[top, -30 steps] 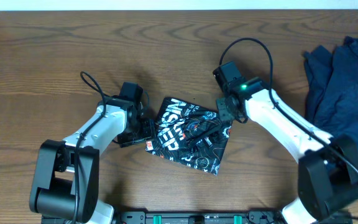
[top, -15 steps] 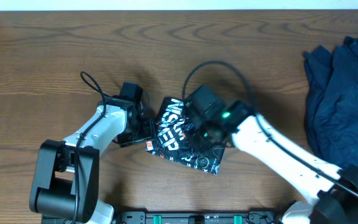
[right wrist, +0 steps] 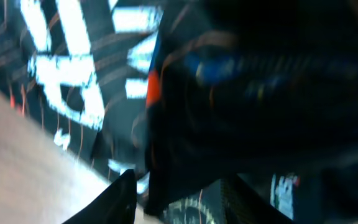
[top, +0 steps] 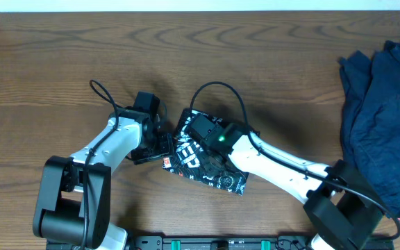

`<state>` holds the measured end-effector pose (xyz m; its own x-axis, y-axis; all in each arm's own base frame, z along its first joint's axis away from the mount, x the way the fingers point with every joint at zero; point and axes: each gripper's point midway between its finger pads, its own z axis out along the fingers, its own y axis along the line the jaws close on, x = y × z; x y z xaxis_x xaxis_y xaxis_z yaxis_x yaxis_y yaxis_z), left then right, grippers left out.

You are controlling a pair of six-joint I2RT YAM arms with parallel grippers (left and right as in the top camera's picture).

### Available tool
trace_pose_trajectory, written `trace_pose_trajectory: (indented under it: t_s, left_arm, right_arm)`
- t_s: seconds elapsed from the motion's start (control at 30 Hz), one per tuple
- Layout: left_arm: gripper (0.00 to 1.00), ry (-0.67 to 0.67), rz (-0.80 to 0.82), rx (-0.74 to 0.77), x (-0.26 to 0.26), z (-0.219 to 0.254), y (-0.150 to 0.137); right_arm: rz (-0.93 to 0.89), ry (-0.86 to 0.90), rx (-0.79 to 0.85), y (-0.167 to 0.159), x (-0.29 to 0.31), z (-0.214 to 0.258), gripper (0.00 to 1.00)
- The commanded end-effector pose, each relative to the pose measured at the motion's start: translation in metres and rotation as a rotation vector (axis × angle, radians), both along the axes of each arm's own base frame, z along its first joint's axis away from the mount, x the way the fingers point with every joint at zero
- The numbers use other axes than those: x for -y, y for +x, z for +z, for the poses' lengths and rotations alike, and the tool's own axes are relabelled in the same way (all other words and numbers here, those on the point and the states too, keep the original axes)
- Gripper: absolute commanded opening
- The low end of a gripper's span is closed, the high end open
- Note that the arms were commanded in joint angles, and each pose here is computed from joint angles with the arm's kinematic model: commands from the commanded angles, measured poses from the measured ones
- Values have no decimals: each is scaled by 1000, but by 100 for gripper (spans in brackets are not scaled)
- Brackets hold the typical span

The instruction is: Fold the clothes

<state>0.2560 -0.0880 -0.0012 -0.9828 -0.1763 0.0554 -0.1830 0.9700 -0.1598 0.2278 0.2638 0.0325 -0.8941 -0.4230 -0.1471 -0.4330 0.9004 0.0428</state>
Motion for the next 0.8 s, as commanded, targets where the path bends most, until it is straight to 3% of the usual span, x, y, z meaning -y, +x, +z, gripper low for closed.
trace_pose_trajectory:
  t_s: [0.0, 0.2, 0.27, 0.33, 0.37, 0.57, 0.77]
  left_arm:
    - [70, 50, 1, -43, -10, -11, -12]
    - [70, 51, 1, -45, -11, -11, -12]
    - [70, 50, 1, -45, -11, -11, -12]
    - [70, 50, 1, -45, -11, -11, -12]
    - [70, 51, 1, -46, -11, -11, -12]
    - [70, 55, 0, -48, -11, -11, -13]
    - [70, 55, 0, -49, -11, -11, -13]
  right_arm:
    - [-49, -29, 32, 5, 1, -8, 43]
    - [-60, -53, 7, -1, 4, -15, 38]
    - [-81, -61, -3, -3, 7, -16, 25]
    - [-110, -78, -33, -10, 12, -17, 3]
    - [-118, -85, -56, -14, 14, -16, 1]
    - [-194, -87, -249, -40, 42, 10, 1]
    - [-270, -151, -326, -49, 87, 33, 2]
